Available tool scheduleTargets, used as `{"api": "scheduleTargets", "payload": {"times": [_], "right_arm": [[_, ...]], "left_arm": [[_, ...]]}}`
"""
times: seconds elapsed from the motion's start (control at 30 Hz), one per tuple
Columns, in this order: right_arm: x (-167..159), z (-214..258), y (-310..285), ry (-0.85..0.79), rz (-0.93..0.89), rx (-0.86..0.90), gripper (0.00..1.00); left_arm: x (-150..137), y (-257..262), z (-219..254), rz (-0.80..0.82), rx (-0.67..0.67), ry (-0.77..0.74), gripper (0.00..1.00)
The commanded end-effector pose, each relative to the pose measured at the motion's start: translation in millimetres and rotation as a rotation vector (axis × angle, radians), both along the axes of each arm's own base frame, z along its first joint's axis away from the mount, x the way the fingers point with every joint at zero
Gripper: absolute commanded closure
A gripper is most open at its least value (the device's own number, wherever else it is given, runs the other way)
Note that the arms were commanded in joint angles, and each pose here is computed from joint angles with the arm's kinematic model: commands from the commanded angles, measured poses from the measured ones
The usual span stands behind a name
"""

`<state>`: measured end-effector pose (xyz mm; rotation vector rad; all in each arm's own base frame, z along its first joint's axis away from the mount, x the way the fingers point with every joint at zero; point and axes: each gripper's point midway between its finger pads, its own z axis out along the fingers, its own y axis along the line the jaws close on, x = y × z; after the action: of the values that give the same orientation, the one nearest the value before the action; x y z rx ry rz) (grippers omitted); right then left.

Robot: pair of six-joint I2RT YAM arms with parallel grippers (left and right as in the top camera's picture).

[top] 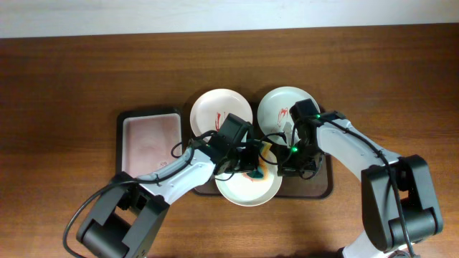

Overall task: Clean dirty plates on tray and stack at the side
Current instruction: 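Scrub the front white plate with the sponge in the left gripper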

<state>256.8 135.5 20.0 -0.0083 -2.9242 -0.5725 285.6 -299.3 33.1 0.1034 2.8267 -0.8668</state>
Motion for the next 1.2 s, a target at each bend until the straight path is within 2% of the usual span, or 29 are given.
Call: {"api": "scheduleTargets", "payload": {"times": [0.0,0.07,0.2,0.27,0.33,0.47,0.67,0.77,0.97,1.1,1.17], "right_arm": [[1.0,2.4,5.1,0.004,-0.003,0.019,0.96],[1.0,2.4,5.0,0.004,-0.004,0.019,0.96],[1.0,2.4,4.9,0.004,-0.004,0.019,0.96],[1.0,2.4,4.9,0.004,-0.004,0.019,0.96],[1.1,2.4,4.9,0.004,-0.004,0.019,0.96],[1.1,2.2,4.5,0.003,-0.003,0.016,0.96],[1.9,2.1,4.7,0.000,-0.003,0.016,0.95],[1.8,2.1,4.7,0.000,-0.003,0.016,0.96],[1.3,2.2,4.4,0.003,-0.003,0.016,0.96],[0.6,2.2,4.3,0.006,-0.003,0.015,0.96],[0.2,2.2,4.2,0.007,-0.003,0.015,0.96]], "left_arm": [[-6.3,27.7,-26.1,0.072,0.156,0.064,1.00],[-4.9,57.3,-34.2,0.129,0.258,0.087,1.00],[-0.8,80.9,-23.7,0.133,0.281,0.093,1.00],[5.0,79.5,0.6,0.094,0.252,0.031,1.00],[7.7,62.7,36.6,0.010,0.154,-0.043,1.00],[17.3,72.6,78.3,0.050,0.122,-0.152,1.00],[-1.3,67.4,51.7,0.093,0.134,-0.029,1.00],[-10.5,39.4,29.8,0.031,0.107,0.016,1.00],[-31.7,15.9,-3.6,0.051,0.139,0.115,1.00],[-23.9,58.8,-16.7,0.137,0.358,0.057,1.00],[-16.5,73.4,-11.6,0.176,0.390,0.040,1.00]]}}
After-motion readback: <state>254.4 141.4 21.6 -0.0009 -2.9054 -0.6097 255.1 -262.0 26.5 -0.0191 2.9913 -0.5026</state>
